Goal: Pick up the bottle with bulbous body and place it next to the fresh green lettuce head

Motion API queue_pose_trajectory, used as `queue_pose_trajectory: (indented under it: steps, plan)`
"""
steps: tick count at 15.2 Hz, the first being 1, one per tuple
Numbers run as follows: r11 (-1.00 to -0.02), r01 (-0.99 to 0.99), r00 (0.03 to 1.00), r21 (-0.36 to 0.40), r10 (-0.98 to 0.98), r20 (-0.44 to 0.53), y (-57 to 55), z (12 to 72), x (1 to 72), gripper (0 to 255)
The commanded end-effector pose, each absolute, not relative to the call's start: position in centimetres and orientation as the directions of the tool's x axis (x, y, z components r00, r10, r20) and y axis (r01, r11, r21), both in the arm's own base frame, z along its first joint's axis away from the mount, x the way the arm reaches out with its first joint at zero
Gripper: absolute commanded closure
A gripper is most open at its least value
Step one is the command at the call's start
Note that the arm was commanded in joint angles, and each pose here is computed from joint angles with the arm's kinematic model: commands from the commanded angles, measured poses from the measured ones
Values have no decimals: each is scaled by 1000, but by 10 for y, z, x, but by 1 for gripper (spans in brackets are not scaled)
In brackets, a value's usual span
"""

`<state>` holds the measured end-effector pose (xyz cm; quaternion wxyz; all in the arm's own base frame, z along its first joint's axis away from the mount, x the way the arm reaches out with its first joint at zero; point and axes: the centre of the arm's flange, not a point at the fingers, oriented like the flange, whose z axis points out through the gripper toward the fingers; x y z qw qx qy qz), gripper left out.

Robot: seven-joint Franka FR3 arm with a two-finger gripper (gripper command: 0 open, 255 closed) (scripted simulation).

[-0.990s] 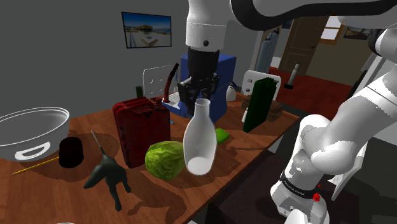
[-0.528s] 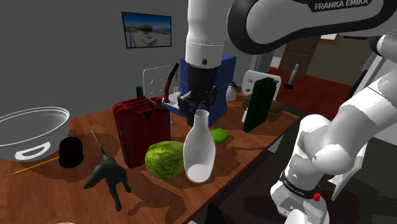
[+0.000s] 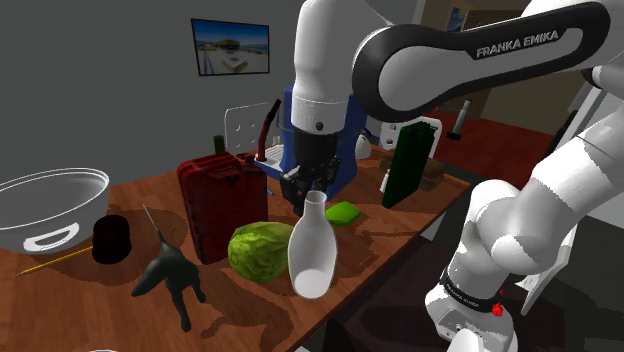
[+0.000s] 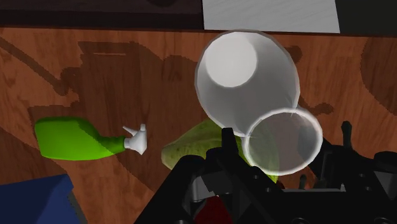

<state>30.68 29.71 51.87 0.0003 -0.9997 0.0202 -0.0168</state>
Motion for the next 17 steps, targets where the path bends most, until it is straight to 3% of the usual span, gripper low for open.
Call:
queue_pose_trajectory:
  steps: [1, 17]
  plan:
    - [-999, -40, 999, -2, -40, 34, 297, 508, 307, 255]
    - [-999, -40, 999, -2, -40, 34, 297, 431, 307, 255]
